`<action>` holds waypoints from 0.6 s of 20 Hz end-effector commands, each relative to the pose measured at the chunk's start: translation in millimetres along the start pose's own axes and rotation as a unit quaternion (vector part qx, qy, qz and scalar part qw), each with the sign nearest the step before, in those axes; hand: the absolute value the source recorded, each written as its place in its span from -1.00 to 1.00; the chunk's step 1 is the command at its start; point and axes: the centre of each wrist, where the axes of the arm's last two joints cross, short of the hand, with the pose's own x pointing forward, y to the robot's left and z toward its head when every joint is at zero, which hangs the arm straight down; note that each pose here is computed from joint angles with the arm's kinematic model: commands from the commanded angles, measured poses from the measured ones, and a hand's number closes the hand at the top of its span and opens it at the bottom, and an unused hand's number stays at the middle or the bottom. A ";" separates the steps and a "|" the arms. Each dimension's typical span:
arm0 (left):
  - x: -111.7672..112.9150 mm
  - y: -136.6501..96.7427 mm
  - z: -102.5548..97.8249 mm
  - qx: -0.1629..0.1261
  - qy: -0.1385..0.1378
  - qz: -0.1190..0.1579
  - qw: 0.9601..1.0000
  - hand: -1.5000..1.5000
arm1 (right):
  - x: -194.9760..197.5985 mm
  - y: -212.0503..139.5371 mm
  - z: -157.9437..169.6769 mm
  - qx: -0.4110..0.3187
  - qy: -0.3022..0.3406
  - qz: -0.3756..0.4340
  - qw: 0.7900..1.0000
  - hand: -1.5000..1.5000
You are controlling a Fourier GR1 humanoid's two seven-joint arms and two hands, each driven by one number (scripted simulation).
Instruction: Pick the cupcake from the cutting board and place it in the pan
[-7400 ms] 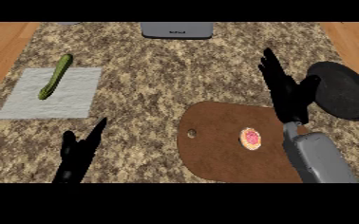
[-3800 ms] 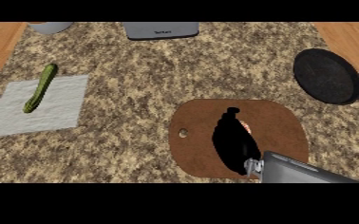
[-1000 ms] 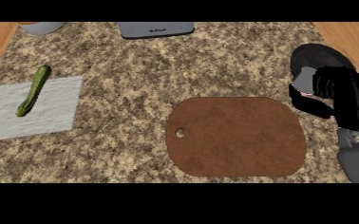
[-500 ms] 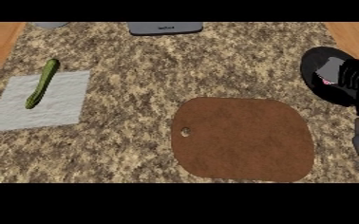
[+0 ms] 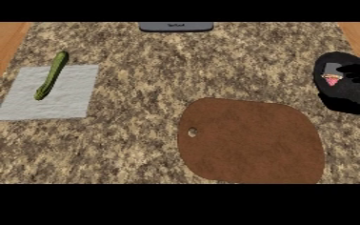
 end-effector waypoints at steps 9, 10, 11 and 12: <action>88.4 -51.2 -43.6 -0.096 -0.211 0.027 0.972 0.00 | 19.6 4.0 -29.6 -0.009 0.005 -0.208 0.978 -1.00; 83.7 -50.2 -41.9 -0.086 -0.212 0.033 0.973 0.00 | 10.8 9.1 -24.5 -0.001 0.020 -0.228 0.973 -1.00; 89.0 -45.9 -42.2 -0.087 -0.218 0.026 0.972 0.00 | 7.3 9.0 -24.4 0.007 0.023 -0.240 0.971 -1.00; 84.4 -52.7 -42.6 -0.091 -0.215 0.041 0.972 0.00 | 2.7 8.8 -24.8 0.009 0.034 -0.254 0.967 -1.00</action>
